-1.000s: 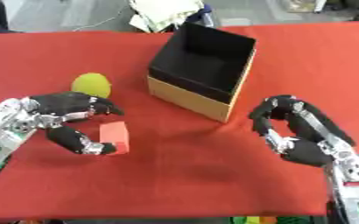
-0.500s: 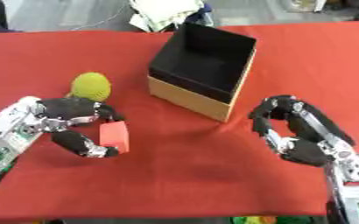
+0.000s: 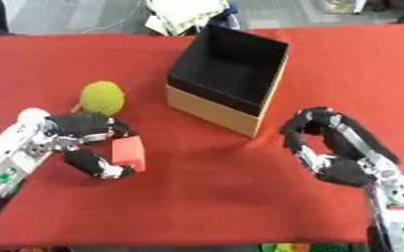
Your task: Pick up objects on the table and place them in the box.
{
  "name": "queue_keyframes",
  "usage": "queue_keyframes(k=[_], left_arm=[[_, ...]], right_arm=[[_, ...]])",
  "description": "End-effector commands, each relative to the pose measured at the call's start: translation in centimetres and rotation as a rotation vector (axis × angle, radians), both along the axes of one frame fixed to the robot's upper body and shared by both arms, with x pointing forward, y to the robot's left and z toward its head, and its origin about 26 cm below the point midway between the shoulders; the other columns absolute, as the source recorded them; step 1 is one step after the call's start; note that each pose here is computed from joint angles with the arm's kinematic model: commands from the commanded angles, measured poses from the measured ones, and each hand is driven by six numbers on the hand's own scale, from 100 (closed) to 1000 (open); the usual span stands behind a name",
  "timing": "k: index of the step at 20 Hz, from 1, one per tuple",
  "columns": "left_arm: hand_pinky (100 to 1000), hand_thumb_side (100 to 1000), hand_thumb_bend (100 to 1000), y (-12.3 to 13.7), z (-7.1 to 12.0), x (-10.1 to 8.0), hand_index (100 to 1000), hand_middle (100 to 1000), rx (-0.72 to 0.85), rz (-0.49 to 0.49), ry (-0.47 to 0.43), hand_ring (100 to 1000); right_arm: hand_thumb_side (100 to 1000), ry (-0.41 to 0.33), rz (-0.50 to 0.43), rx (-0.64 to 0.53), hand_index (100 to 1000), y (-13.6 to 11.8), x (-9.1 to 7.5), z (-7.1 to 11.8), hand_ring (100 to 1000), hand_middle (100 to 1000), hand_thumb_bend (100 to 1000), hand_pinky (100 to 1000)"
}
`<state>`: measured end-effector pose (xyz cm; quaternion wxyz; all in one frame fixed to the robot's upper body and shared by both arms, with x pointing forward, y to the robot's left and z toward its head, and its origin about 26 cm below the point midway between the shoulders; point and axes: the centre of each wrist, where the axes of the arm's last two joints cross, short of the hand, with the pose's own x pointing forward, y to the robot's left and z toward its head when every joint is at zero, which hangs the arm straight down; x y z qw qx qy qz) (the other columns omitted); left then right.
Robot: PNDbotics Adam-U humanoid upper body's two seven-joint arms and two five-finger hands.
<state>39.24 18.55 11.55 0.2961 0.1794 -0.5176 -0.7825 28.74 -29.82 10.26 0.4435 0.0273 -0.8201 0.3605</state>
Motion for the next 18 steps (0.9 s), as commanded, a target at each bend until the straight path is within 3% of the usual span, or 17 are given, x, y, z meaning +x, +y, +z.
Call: queue_keyframes(k=[1,4,8,18], left_arm=[[583,804,343,0.2,0.9,0.3,874,578,-0.016,0.009,-0.041,583],[567,712,279,0.3,1.4,0.2,848,516,-0.036,0.01,-0.06,534],[562,649,262,0.5,3.3,-0.2,821,490,-0.059,-0.009,-0.104,513],[564,528,287,-1.2,13.0,-1.8,813,482,-0.122,-0.119,-0.247,509]], right_arm=[[470,-0.016,0.004,-0.015,630,-0.1,0.1,0.5,497,464,100,522],[470,-0.016,0.004,-0.015,630,-0.1,0.1,0.6,497,464,100,522],[470,-0.014,0.001,-0.016,630,-0.2,0.1,0.5,497,464,100,522],[470,-0.004,0.002,-0.023,630,-0.2,0.0,0.3,497,464,100,522]])
